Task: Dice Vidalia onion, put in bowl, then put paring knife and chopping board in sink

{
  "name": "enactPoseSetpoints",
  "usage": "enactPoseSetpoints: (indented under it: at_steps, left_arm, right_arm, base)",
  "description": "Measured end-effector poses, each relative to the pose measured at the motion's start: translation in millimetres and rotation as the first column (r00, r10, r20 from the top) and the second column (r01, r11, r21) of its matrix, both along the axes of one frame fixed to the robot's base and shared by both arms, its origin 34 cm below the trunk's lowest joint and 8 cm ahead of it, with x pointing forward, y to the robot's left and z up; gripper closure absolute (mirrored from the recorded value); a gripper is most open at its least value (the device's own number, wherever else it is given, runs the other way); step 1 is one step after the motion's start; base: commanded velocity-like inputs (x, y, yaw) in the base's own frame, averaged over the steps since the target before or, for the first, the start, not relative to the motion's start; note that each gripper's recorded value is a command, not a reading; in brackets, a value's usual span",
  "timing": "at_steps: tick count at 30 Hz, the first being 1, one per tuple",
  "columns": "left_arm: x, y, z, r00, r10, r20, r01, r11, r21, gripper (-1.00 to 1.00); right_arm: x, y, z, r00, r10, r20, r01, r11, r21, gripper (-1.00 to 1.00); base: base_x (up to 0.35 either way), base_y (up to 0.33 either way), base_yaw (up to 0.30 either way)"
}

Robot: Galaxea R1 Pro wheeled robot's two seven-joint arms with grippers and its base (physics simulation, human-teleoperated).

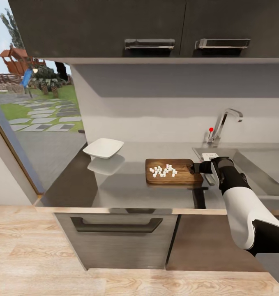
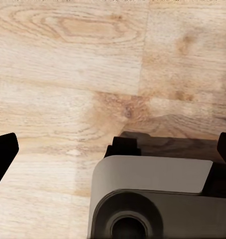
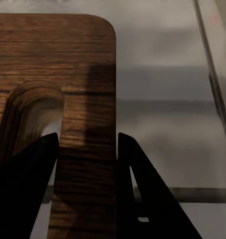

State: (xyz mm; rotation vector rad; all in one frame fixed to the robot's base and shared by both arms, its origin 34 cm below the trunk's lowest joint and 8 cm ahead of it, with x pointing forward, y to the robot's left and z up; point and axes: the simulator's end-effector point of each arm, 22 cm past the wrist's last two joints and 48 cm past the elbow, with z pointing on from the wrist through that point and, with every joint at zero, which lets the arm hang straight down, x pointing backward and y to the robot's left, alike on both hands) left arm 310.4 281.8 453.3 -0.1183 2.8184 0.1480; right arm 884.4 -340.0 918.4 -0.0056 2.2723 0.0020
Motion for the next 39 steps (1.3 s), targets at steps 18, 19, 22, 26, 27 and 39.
enactPoseSetpoints:
  at_steps: [18,19,22,26,27,39]
  left_arm:
    - [0,-1,29,1.0,0.0,-0.001,0.0,1.0,-0.002,-1.0]
    - [0,-1,31,1.0,0.0,-0.001,0.0,1.0,-0.002,-1.0]
    - [0,-1,35,1.0,0.0,-0.001,0.0,1.0,-0.002,-1.0]
    - [1,-2,42,1.0,0.0,0.002,0.0,1.0,-0.003,-1.0]
    - [1,-2,43,1.0,0.0,0.003,0.0,1.0,-0.003,-1.0]
    - [7,-2,64,1.0,0.0,0.021,0.0,1.0,-0.003,-1.0]
  right_arm:
    - [0,0,28,1.0,-0.001,-0.002,0.001,1.0,0.0,1.0]
    - [0,0,30,1.0,-0.001,-0.003,0.001,1.0,0.001,1.0]
    - [0,0,34,1.0,-0.001,-0.004,0.001,1.0,0.001,1.0]
    - [-1,0,42,1.0,-0.002,-0.004,0.002,1.0,0.0,1.0]
    - [-1,0,44,1.0,-0.002,-0.003,0.002,1.0,0.0,1.0]
    - [-4,-1,75,1.0,-0.004,0.015,0.004,1.0,-0.001,1.0]
  base:
    - [0.0,0.0,0.0]
    - [0.0,0.0,0.0]
    - [0.0,0.0,0.0]
    - [0.0,0.0,0.0]
    - [0.0,0.0,0.0]
    - [0.0,0.0,0.0]
